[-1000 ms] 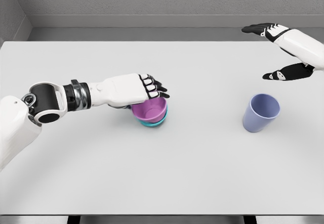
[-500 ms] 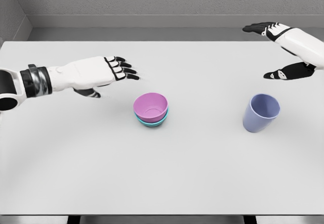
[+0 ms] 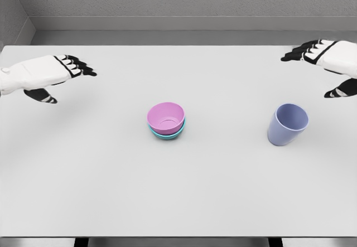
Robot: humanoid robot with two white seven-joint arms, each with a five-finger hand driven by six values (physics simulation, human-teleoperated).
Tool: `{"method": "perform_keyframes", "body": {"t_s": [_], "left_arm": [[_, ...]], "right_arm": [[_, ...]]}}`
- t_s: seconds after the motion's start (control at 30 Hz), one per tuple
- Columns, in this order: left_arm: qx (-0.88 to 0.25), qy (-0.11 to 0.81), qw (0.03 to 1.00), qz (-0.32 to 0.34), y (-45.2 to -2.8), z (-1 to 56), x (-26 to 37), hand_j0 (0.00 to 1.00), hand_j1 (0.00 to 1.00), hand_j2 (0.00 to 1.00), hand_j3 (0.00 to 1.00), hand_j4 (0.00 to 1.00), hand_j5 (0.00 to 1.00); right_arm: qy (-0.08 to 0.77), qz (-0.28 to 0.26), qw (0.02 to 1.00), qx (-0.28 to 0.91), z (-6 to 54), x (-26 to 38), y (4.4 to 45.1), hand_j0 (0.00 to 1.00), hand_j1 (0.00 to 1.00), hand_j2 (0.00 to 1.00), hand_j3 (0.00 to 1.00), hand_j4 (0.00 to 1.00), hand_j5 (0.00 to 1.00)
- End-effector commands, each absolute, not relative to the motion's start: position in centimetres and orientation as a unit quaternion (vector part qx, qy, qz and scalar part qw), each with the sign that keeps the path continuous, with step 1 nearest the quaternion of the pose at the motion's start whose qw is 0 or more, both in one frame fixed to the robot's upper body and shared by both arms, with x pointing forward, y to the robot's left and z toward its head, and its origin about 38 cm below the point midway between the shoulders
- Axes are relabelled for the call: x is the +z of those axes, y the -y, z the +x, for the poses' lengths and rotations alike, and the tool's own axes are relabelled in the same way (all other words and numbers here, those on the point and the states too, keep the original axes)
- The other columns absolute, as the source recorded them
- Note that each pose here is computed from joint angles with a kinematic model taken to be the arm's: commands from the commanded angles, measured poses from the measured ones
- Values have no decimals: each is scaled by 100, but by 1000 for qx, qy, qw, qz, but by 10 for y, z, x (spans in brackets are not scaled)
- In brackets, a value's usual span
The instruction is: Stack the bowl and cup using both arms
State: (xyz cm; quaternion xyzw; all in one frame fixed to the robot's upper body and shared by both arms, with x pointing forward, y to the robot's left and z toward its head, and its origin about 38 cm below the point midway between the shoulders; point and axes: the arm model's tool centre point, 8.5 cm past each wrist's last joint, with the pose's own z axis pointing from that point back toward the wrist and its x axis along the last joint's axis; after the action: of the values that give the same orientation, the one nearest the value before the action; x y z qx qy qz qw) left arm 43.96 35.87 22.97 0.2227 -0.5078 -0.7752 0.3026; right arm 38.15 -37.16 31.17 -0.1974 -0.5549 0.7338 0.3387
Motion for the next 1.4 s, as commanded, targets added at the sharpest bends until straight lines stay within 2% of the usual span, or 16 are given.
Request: {"method": "perform_keyframes", "body": {"t_s": [0.0, 0.23, 0.57, 1.37], "left_arm": [[-774, 507, 307, 223, -362, 439, 230, 100, 100, 100, 100, 100, 100], [-775, 506, 308, 223, -363, 439, 230, 100, 100, 100, 100, 100, 100], [-775, 505, 308, 222, -363, 439, 229, 100, 100, 100, 100, 100, 100], [-777, 503, 308, 217, -361, 437, 224, 100, 100, 100, 100, 100, 100]], "right_arm": [[540, -195, 337, 746, 380, 311, 372, 100, 100, 100, 100, 100, 100], [527, -154, 340, 764, 368, 278, 370, 100, 100, 100, 100, 100, 100], [516, -131, 353, 769, 363, 257, 369, 100, 100, 100, 100, 100, 100], [500, -106, 374, 774, 376, 232, 355, 100, 100, 100, 100, 100, 100]]}}
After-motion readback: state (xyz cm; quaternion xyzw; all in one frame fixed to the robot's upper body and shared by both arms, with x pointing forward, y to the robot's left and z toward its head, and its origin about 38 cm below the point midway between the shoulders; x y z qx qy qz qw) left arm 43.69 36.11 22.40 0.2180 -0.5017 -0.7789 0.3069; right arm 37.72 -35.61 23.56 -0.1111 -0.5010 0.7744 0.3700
